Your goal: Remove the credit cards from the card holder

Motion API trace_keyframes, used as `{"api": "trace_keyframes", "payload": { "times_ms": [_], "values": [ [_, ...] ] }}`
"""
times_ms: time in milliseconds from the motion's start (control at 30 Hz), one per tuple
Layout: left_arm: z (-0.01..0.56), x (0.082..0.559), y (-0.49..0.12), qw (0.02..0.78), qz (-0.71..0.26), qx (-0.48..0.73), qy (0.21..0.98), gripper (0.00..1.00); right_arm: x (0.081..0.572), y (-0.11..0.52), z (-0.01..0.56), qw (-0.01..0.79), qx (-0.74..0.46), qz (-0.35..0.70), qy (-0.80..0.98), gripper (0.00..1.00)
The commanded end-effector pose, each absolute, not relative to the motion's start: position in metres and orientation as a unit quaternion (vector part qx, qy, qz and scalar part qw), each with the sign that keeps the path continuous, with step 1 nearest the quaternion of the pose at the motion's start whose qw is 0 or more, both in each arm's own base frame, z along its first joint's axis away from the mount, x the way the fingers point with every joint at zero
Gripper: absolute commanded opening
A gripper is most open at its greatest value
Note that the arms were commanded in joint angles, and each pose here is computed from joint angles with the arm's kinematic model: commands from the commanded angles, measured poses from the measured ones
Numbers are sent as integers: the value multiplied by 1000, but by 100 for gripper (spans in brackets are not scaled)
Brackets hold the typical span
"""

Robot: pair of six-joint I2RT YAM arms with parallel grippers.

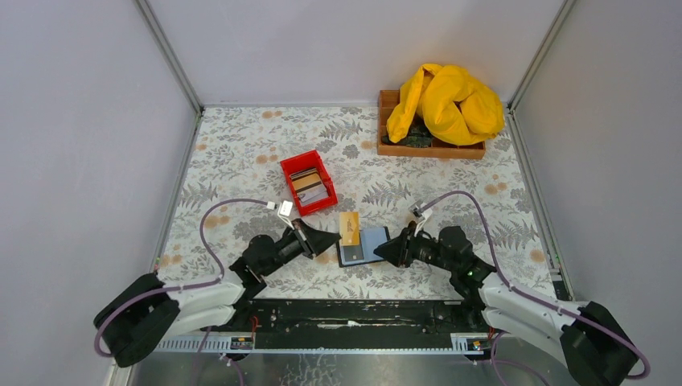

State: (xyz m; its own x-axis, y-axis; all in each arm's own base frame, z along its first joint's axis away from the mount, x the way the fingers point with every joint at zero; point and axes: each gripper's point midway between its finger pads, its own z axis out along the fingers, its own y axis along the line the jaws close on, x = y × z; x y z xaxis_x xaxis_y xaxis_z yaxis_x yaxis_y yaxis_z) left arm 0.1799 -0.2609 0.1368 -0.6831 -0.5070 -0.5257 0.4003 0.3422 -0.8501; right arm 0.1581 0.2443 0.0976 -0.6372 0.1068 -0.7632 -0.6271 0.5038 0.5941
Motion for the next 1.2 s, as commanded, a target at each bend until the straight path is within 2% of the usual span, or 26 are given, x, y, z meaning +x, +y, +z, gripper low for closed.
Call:
{"api": "trace_keyframes", "payload": {
  "times_ms": [0, 33, 100, 300, 400, 567, 800, 900, 1167],
  "values": [
    [137, 172, -262, 395, -556, 10, 731, 0, 136, 259, 158, 406, -190, 571, 688, 45],
    [139, 169, -262, 394, -560, 17, 729, 0, 134, 260, 164, 406, -195, 577, 682, 52],
    [144, 163, -264, 389, -576, 26, 718, 0, 133, 261, 173, 410, -203, 580, 674, 59],
    [154, 146, -265, 381, -617, 45, 687, 0, 134, 266, 188, 417, -235, 578, 660, 73],
    [164, 137, -269, 377, -638, 68, 668, 0, 137, 270, 186, 415, -245, 575, 662, 75],
    [176, 125, -273, 369, -659, 95, 649, 0, 145, 276, 188, 417, -252, 569, 662, 59],
    [184, 117, -275, 369, -667, 117, 637, 0, 150, 278, 191, 422, -260, 558, 665, 55],
    [186, 115, -276, 367, -672, 122, 632, 0, 152, 279, 189, 422, -261, 554, 668, 46],
    [191, 107, -283, 351, -689, 139, 619, 0, 152, 284, 187, 413, -270, 561, 665, 43]
  ]
}}
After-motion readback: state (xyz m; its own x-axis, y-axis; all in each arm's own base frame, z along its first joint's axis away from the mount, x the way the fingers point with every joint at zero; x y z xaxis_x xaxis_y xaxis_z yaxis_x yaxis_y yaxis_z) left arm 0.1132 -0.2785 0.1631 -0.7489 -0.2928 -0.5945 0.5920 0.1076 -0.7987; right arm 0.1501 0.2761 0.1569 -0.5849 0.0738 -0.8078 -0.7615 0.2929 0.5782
